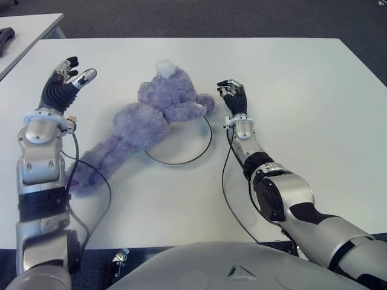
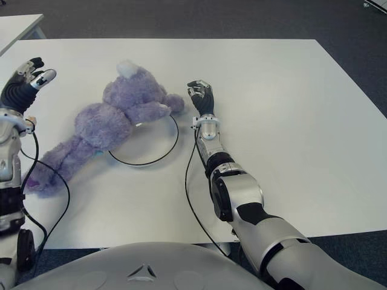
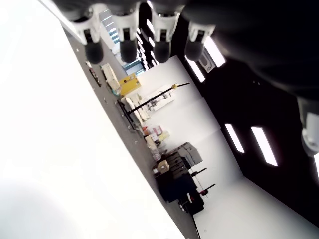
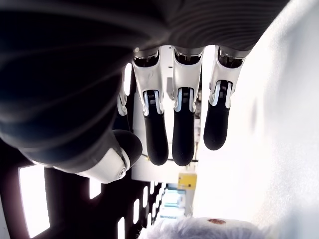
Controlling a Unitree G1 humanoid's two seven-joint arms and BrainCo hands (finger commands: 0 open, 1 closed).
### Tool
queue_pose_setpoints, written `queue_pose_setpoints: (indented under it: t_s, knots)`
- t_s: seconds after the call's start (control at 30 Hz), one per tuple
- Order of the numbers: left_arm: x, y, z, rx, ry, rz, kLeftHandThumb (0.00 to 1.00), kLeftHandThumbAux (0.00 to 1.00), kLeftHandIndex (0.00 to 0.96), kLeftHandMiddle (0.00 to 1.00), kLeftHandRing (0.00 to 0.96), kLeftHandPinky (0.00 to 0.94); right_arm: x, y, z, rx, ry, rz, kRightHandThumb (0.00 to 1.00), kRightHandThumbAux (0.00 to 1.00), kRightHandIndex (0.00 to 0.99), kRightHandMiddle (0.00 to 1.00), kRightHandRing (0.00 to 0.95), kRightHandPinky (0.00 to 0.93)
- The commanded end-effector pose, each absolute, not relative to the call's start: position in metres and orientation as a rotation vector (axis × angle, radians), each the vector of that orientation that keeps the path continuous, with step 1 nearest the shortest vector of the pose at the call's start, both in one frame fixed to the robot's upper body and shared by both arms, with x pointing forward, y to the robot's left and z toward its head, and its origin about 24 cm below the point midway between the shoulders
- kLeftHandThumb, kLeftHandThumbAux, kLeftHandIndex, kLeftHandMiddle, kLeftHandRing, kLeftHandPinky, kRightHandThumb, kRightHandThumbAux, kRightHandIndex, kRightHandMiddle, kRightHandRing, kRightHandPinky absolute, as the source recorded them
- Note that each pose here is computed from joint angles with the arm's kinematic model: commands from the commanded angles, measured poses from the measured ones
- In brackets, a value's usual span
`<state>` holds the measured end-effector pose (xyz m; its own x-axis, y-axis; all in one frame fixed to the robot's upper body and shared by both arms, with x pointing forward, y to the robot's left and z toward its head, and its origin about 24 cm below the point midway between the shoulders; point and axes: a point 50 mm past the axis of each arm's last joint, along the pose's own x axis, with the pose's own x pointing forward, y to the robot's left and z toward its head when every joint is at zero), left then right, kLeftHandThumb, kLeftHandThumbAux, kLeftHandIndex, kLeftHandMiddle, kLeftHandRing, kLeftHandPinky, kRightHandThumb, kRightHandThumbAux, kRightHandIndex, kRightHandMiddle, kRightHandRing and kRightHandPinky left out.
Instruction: Put the doll into the plate.
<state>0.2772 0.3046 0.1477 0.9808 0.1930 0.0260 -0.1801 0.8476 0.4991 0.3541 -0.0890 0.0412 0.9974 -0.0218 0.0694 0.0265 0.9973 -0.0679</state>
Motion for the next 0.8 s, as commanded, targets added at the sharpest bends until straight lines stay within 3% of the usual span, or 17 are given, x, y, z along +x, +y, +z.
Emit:
queue_pose_setpoints:
  t_s: [0.03,0.33,0.8]
  knots:
    - [0.293,0.285,0.120,0.482,0.078,0.052,0.000,0.444,0.000,0.040,0.015,0.000,0.288,-0.101,-0.057,-0.110,0.343,-0.039,0.680,0.738,0.410,0.362,0.354,0.337]
    - [0.303,0.263,0.092,0.408,0.088,-0.073,0.000,0.485,0.000,0.044,0.022,0.000,0.287,-0.101,-0.057,-0.109,0.341,-0.041,0.681,0.737,0.410,0.363,0.357,0.344]
    - [0.307,0.244,0.066,0.336,0.144,-0.143,0.000,0.520,0.000,0.031,0.020,0.000,0.286,-0.102,-0.058,-0.121,0.341,-0.042,0.679,0.737,0.411,0.366,0.359,0.343]
